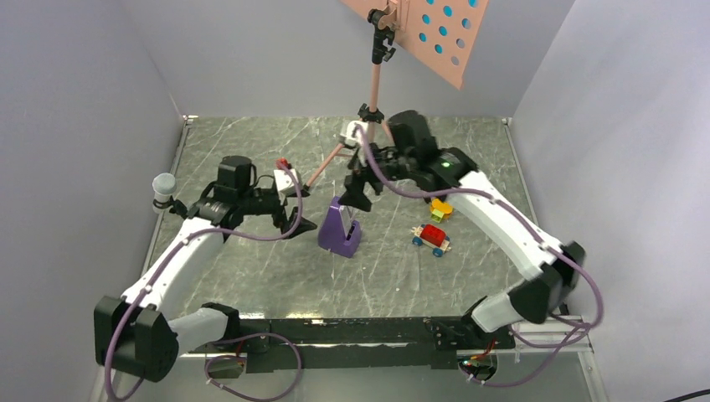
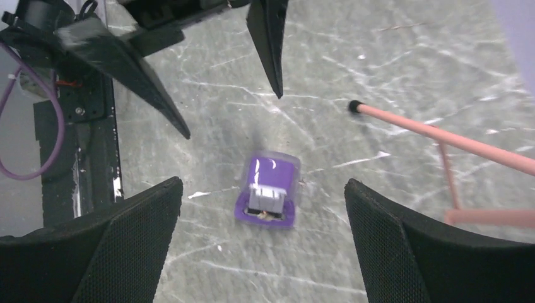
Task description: Pack up the instrument practice props
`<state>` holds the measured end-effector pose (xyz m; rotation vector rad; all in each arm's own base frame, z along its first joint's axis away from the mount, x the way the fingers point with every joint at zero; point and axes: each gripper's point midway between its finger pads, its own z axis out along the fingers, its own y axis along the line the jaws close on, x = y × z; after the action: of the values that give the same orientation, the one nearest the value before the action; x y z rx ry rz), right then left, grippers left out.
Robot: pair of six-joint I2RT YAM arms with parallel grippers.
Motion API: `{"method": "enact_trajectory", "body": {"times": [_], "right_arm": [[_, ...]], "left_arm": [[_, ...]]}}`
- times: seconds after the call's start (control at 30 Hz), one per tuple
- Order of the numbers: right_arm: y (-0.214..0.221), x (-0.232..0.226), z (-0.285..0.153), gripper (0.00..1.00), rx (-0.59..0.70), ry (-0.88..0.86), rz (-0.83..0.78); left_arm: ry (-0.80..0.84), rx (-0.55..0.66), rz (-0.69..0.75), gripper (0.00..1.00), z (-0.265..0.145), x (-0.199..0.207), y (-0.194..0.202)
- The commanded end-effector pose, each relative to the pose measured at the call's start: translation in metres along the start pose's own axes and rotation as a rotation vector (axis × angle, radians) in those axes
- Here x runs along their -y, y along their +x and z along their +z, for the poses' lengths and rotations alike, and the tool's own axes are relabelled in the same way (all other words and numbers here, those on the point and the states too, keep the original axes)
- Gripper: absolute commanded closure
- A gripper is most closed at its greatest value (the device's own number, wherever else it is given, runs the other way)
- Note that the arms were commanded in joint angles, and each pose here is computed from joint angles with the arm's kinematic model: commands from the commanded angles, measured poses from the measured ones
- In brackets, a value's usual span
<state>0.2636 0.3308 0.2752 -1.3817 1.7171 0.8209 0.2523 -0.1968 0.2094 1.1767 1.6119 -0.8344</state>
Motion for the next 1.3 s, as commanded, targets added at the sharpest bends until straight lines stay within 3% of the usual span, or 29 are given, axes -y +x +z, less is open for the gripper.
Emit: {"method": "enact_trajectory", "body": {"times": [0.0, 0.2, 0.4, 0.57, 0.87, 0.93, 1.03, 1.13, 1.27], "right_arm": [[-0.004, -0.004, -0.046, 0.01, 0.081, 0.011, -0.093], [0.07, 0.008, -0.059, 0.11, 0.001, 0.094, -0.089], [0.103, 0.001, -0.047, 0.19, -0.015, 0.062, -0.142], [0.11, 0.008, -0.028, 0.26, 0.013, 0.053, -0.091], [0.118, -0.003, -0.007, 0.29, 0.043, -0.035, -0.083], [0.122, -0.007, -0.003, 0.29, 0.042, -0.059, -0.087], [0.129, -0.013, 0.001, 0.29, 0.038, -0.097, -0.088], [0.13, -0.015, 0.005, 0.29, 0.047, -0.112, -0.073], [0.122, -0.004, 0.013, 0.29, 0.071, -0.079, 0.004]], "left_arm": [[0.104, 0.024, 0.172, 0.01, 0.022, 0.0, -0.027], [0.212, -0.032, 0.226, 0.07, 0.051, -0.006, -0.031], [0.309, -0.096, 0.268, 0.13, 0.065, -0.013, -0.028], [0.372, -0.158, 0.29, 0.21, 0.067, -0.006, -0.01], [0.398, -0.175, 0.258, 0.35, 0.074, 0.005, -0.002], [0.396, -0.175, 0.25, 0.34, 0.076, 0.006, -0.001], [0.366, -0.15, 0.276, 0.21, 0.078, 0.005, -0.007], [0.352, -0.134, 0.297, 0.2, 0.078, 0.007, -0.007], [0.388, -0.163, 0.275, 0.37, 0.079, 0.009, -0.004]]}}
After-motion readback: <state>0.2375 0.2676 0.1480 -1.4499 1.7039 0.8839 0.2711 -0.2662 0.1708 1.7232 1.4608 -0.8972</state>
